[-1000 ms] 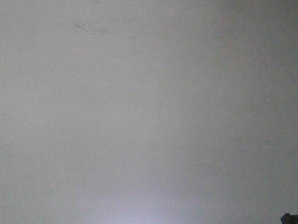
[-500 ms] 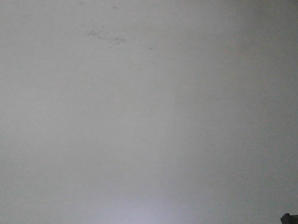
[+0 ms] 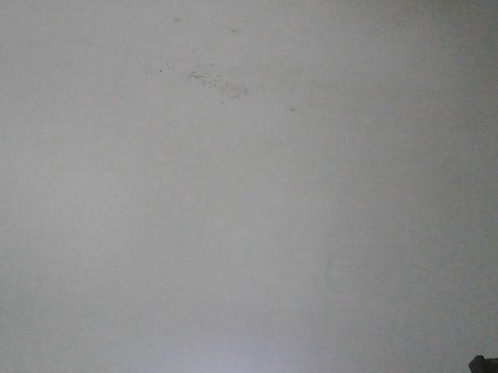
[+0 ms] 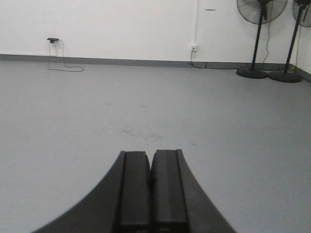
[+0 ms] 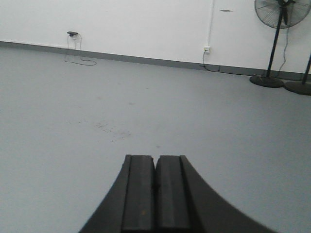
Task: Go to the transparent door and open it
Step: 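Drive the base forward across the grey floor toward the wooden platform, then drive the base up to the transparent sliding door with silver handle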
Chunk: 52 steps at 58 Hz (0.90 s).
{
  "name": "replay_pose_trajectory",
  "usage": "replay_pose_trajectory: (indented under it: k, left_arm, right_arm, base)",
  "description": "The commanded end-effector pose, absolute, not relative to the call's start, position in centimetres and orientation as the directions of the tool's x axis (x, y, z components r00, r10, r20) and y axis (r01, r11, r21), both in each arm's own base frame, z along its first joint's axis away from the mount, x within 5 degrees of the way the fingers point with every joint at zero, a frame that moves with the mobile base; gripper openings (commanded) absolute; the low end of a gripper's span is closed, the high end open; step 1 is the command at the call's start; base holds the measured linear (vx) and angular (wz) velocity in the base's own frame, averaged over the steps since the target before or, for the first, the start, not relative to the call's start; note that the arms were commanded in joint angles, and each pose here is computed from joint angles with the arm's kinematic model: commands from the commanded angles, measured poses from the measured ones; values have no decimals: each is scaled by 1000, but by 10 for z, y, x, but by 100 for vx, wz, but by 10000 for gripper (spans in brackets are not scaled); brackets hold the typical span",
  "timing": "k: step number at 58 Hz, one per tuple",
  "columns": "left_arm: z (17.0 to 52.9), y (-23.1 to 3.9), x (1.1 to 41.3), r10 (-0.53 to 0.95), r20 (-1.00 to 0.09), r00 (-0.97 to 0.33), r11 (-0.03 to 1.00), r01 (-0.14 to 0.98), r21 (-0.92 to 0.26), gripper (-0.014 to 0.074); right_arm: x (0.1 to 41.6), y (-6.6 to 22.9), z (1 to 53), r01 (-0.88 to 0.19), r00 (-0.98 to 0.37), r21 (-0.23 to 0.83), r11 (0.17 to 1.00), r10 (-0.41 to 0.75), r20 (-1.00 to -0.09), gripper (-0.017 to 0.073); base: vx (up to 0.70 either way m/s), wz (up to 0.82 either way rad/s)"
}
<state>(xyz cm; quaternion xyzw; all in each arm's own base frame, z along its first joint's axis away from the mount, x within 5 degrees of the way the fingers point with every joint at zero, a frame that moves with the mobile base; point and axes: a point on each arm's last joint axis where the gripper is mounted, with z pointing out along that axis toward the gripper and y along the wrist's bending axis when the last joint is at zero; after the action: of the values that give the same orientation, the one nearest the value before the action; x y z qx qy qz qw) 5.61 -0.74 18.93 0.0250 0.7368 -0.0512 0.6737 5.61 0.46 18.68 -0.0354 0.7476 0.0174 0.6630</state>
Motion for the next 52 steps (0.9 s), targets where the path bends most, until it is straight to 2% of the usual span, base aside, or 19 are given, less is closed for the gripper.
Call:
replay_pose_trajectory:
  k: [1,52]
  left_arm:
    - [194,-6,56,-55,-998,-5,994,96,-55,3]
    - [194,-6,56,-55,-998,-5,994,96,-55,3]
  right_arm:
    - [56,4,193,-65,-27,-21,998,-23,-999,-5]
    - [56,4,193,-65,-27,-21,998,-23,-999,-5]
  base:
    - [46,31]
    - [50,41]
